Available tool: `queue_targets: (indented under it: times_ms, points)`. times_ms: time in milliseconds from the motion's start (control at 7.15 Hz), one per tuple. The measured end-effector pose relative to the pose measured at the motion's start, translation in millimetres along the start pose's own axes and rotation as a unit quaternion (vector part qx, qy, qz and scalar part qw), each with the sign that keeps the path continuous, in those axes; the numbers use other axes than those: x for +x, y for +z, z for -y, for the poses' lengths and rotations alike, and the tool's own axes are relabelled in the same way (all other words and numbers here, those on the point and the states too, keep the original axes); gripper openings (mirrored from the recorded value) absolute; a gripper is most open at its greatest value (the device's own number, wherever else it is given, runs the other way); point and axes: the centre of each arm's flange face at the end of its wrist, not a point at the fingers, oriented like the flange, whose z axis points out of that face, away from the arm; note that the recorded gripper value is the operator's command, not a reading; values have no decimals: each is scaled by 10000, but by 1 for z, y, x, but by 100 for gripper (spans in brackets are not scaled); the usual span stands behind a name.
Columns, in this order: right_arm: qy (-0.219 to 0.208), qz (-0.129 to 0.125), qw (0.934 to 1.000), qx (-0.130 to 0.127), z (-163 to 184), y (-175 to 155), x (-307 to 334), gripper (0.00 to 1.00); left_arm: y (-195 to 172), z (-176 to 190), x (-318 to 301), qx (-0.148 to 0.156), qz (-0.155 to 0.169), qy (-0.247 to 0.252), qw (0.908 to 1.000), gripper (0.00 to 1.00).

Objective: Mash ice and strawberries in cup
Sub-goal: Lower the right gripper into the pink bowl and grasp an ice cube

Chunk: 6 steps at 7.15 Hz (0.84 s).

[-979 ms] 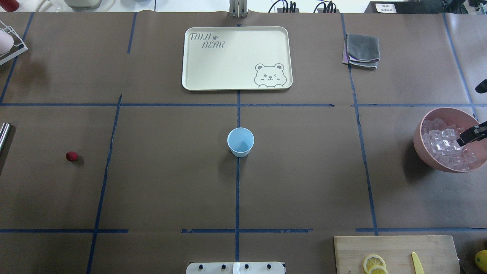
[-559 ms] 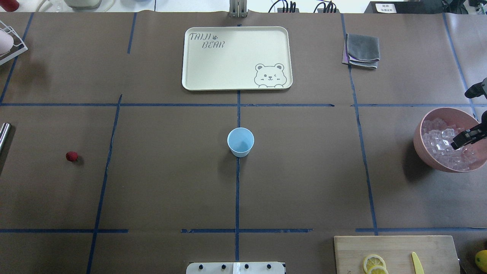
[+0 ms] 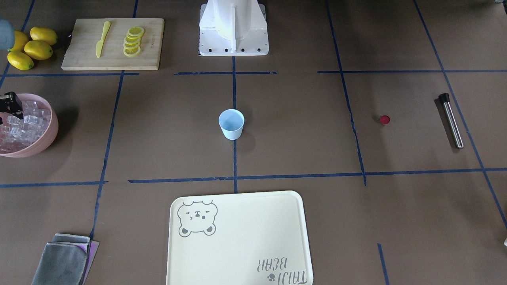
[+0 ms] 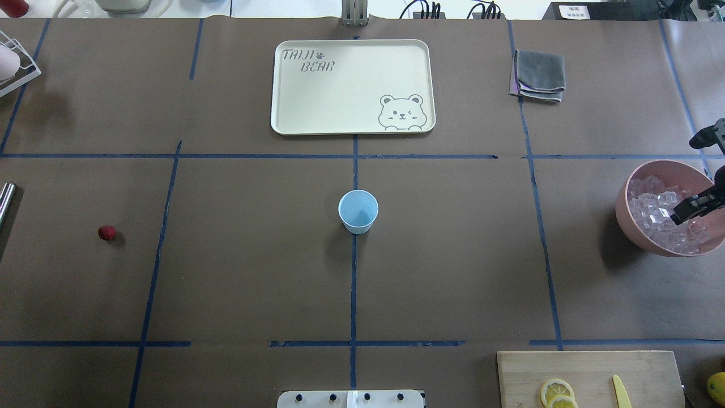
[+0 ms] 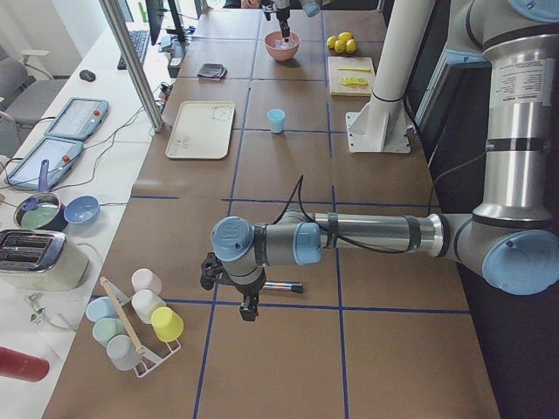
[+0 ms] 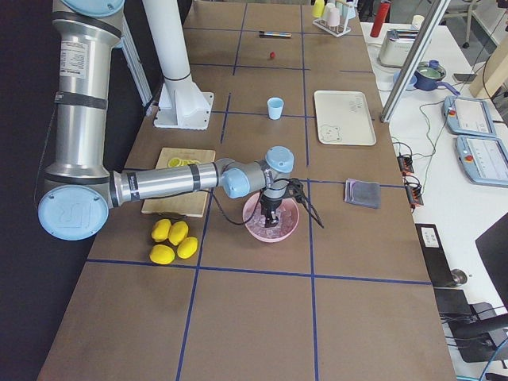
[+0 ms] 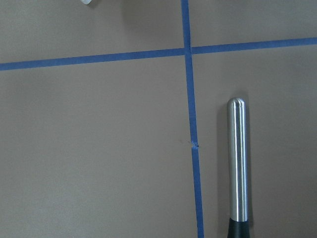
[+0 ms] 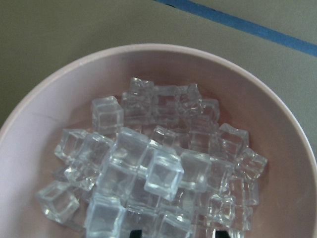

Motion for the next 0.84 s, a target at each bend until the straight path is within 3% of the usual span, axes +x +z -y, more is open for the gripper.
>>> queue_targets:
  times_ms: [419, 839]
  points:
    - [16, -5, 10000, -19, -1, 2, 2, 46, -1, 1, 0, 8, 1, 8, 10000, 100]
    - [39, -10, 10000, -40, -1, 4, 4, 47, -1, 2, 1, 12, 2, 13, 10000, 100]
